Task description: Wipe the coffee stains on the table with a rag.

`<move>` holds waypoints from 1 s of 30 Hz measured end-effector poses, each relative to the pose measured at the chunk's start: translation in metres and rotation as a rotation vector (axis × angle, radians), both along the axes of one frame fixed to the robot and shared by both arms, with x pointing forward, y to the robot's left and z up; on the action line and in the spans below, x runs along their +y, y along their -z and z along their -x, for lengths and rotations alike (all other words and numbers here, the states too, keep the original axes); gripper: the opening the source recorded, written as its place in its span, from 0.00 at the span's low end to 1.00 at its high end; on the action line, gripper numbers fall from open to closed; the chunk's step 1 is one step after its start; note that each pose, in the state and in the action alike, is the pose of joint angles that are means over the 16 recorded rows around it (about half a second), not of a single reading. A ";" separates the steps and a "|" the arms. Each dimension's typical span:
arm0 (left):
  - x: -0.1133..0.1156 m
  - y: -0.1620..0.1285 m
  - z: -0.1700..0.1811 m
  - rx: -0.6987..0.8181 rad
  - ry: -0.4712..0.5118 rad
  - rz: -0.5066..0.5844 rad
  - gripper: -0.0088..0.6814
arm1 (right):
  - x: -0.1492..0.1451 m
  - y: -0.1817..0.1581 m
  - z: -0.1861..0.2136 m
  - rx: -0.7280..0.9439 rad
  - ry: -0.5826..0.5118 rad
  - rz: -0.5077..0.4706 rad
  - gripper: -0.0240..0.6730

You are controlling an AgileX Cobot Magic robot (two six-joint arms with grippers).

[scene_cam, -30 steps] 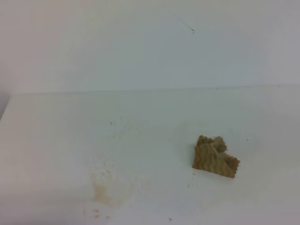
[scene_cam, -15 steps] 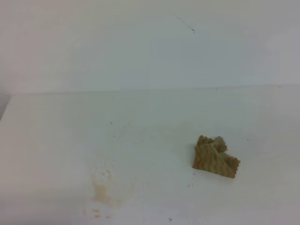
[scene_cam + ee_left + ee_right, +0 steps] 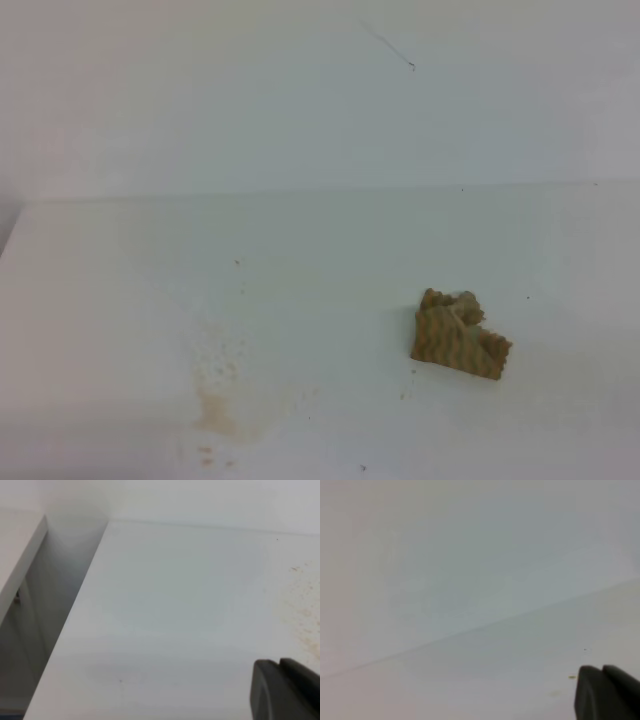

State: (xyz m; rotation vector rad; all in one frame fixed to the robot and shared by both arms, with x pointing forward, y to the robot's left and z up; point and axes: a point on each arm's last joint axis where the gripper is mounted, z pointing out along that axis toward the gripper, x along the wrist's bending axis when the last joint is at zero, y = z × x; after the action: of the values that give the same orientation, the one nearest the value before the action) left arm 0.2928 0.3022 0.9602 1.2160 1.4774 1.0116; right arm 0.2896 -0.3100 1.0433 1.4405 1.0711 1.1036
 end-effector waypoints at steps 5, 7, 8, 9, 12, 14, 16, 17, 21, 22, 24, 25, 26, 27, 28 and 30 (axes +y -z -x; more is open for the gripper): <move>0.000 0.000 0.000 0.000 0.000 0.000 0.01 | -0.003 0.039 -0.007 0.023 0.039 0.000 0.03; 0.000 0.000 0.000 0.000 0.000 0.000 0.01 | -0.003 0.053 -0.008 0.047 0.045 0.008 0.03; 0.000 0.000 0.000 0.002 0.000 0.000 0.01 | -0.004 0.059 -0.008 0.061 0.046 0.013 0.03; 0.000 0.000 0.000 0.002 0.000 0.000 0.01 | -0.004 0.065 -0.008 0.075 0.047 0.020 0.03; 0.000 0.000 0.000 0.002 0.000 0.000 0.01 | -0.004 0.078 -0.007 0.108 0.044 0.046 0.03; 0.000 0.000 0.000 0.002 0.001 0.000 0.01 | -0.004 0.084 -0.006 0.128 0.040 0.066 0.03; 0.000 0.000 0.000 0.002 0.001 0.000 0.01 | -0.003 0.089 -0.005 0.143 0.034 0.088 0.03; 0.000 0.000 0.000 0.002 0.001 0.000 0.01 | -0.003 0.091 -0.004 0.149 0.030 0.100 0.03; 0.000 0.000 0.000 0.000 0.001 0.000 0.01 | -0.002 0.093 -0.003 0.162 0.005 0.150 0.03; 0.000 0.000 0.000 0.000 0.001 0.000 0.01 | -0.001 0.093 -0.002 0.161 -0.004 0.163 0.03; 0.000 0.000 0.000 -0.003 0.001 0.000 0.01 | 0.000 0.093 -0.002 0.156 -0.027 0.184 0.03; 0.000 0.000 0.000 -0.003 0.001 0.000 0.01 | 0.001 0.092 -0.002 0.152 -0.039 0.194 0.03; 0.000 0.000 0.000 -0.003 0.001 0.000 0.01 | 0.001 0.092 -0.002 0.150 -0.053 0.201 0.03; 0.000 0.000 0.000 -0.005 0.001 0.000 0.01 | 0.002 0.092 -0.002 0.150 -0.067 0.207 0.03; 0.000 0.000 0.000 -0.007 0.001 0.000 0.01 | 0.003 0.092 -0.002 0.150 -0.082 0.211 0.03; 0.000 -0.001 0.000 -0.009 0.001 -0.001 0.01 | 0.005 0.092 -0.003 0.147 -0.113 0.219 0.03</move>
State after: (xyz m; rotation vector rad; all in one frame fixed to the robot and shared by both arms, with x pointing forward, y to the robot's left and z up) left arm 0.2923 0.3021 0.9608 1.2109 1.4695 1.0157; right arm 0.2922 -0.3052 0.9511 1.3140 1.3486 0.9370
